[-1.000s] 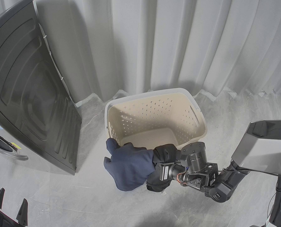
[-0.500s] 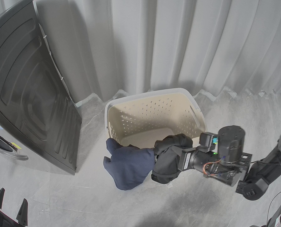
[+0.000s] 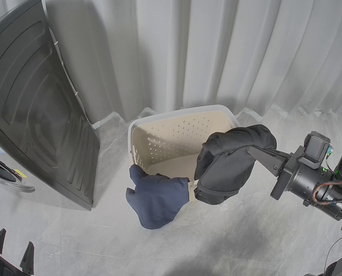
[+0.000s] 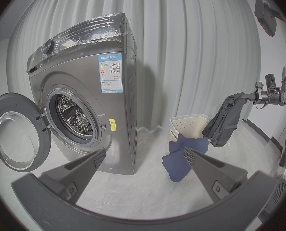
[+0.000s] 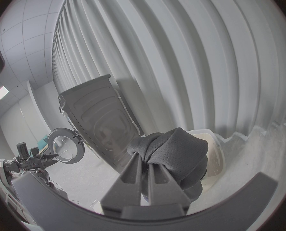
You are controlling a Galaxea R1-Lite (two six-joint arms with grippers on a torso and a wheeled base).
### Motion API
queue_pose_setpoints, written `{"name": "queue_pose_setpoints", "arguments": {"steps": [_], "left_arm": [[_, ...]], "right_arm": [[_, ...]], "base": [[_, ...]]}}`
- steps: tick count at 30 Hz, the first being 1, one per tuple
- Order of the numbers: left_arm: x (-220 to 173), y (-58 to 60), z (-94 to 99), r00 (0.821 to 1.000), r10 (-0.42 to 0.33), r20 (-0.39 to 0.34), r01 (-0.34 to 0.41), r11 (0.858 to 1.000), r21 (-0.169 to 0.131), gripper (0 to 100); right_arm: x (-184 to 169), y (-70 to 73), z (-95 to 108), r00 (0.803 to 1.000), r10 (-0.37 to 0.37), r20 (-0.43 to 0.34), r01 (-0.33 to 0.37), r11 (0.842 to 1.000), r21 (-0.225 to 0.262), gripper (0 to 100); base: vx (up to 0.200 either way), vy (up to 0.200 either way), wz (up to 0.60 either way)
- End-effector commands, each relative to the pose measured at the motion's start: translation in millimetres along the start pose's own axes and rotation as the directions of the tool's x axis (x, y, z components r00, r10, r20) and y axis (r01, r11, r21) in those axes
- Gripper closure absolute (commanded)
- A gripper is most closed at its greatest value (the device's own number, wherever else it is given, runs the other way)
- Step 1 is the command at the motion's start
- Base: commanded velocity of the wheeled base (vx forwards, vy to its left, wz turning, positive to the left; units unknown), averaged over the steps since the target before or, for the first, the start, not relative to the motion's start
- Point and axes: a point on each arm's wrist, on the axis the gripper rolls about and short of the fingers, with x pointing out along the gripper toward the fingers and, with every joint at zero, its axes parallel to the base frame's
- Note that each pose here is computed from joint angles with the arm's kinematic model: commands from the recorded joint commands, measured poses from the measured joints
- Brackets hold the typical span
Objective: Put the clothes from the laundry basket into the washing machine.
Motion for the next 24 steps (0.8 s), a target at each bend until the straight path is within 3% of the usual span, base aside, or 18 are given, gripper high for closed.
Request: {"name": "queue_pose_setpoints", "arguments": {"steps": [1, 22, 24], "left_arm": [[0.4, 0.2, -4.7, 1.000, 0.000, -0.006, -0.001, 1.000, -0.002, 0], [0.4, 0.2, -4.9, 1.000, 0.001, -0.008, -0.001, 1.000, -0.002, 0], [0.4, 0.2, -4.7, 1.000, -0.001, -0.006, 0.001, 1.000, -0.002, 0]], "right_arm": [[-13.0, 1.8, 9.5, 0.999, 0.011, 0.045, -0.011, 1.000, 0.001, 100], [-10.8, 2.7, 3.7, 0.999, 0.034, 0.026, -0.034, 0.999, 0.005, 100], [-9.9, 2.2, 1.1, 0.999, 0.037, 0.014, -0.037, 0.999, 0.007, 100]], "base": [[-0.200, 0.000, 0.00], [-0.200, 0.000, 0.00], [0.000, 0.000, 0.00]]}}
